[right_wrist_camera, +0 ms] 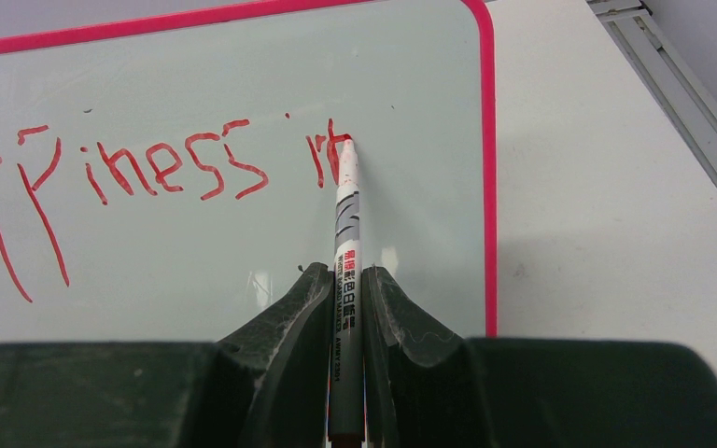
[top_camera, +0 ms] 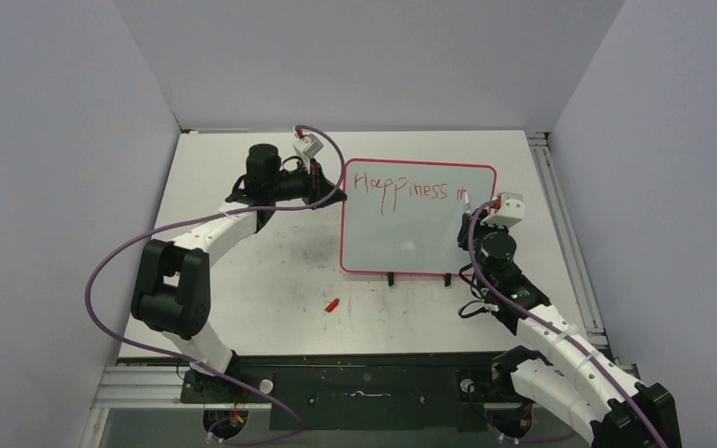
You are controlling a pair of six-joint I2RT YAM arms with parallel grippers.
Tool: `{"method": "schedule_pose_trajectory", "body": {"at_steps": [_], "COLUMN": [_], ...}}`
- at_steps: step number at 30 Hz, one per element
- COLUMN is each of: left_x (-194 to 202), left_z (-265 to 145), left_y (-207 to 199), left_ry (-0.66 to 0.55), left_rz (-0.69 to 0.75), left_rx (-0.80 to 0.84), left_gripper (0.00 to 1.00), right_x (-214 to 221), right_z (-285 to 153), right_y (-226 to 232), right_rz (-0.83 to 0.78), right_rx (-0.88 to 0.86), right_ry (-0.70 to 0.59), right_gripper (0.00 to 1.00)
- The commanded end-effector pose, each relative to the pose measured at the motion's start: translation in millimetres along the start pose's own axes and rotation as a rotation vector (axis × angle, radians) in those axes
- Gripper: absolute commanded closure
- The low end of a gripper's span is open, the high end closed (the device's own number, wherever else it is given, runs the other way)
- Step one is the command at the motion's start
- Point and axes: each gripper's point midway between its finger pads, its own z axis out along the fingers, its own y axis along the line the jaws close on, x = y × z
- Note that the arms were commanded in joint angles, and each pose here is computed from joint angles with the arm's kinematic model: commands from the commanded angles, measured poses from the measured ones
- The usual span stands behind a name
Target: Write a sentence on the whiteboard
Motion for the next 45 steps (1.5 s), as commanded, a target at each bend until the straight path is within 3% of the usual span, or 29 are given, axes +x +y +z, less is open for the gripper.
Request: {"method": "schedule_pose_trajectory", "body": {"at_steps": [1, 25, 37, 41, 45], "left_x": [-38, -40, -39, -38, -37], "left_z": [-10, -10, -12, -12, -11], "left_y": [-19, -20, -21, -20, -19], "left_ry": [-0.084, -0.086, -0.084, -0.081, -0.079], "left_rz": [0.12, 0.123, 0.125, 0.122, 0.12], "left_rx": [0.026, 0.026, 0.026, 0.024, 0.023], "left_gripper": [1.0, 1.0, 1.0, 1.0, 1.0], "right_x": [-15, 16, -8, -27, -33], "right_z": [2, -10, -17, -27, -40], "right_y": [-1, -9, -6, 7, 52], "right_rz": [0.015, 0.016, 0.033, 0.048, 0.044], "right_rx": [0.02, 0.019, 0.004, -0.072, -0.307], "right_ry": [-0.031, 0.064, 0.027, -0.014, -0.02], "right_gripper": [0.95, 0.95, 0.95, 0.95, 0.95]}}
